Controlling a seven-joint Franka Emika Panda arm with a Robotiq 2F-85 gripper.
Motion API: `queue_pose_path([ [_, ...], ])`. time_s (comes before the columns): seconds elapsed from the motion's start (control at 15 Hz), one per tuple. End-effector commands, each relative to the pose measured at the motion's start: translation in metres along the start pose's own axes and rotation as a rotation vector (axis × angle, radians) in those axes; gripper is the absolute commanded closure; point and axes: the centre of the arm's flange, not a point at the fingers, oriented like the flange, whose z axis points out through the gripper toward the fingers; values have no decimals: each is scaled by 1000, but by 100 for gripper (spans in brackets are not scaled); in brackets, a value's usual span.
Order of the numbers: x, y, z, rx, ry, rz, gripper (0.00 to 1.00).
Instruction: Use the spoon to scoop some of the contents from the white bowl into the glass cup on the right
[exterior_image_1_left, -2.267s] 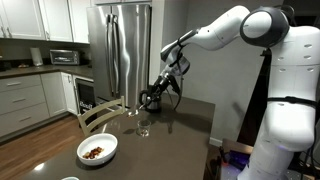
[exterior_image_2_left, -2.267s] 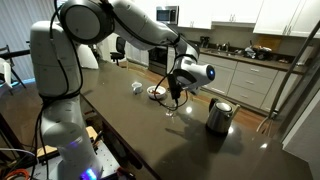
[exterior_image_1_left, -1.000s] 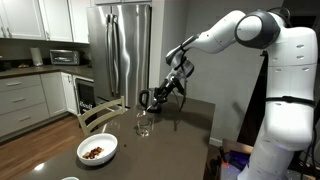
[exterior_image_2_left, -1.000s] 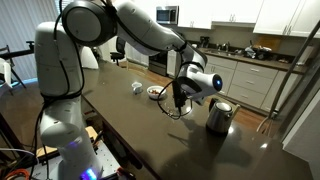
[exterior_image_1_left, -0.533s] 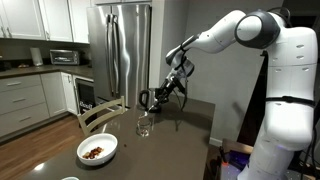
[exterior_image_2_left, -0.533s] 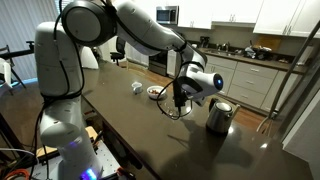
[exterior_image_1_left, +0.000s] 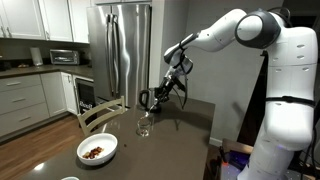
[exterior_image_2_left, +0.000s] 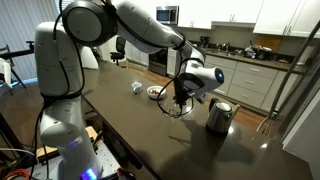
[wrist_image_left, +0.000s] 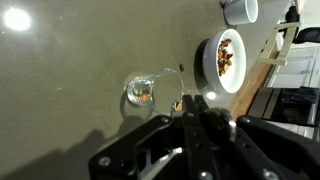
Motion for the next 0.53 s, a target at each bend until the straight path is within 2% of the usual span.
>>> queue_pose_path([
  [0.0, 2, -11, -4, -34, -9, 20, 95],
  [0.47, -6, -13, 11, -57, -38, 13, 95],
])
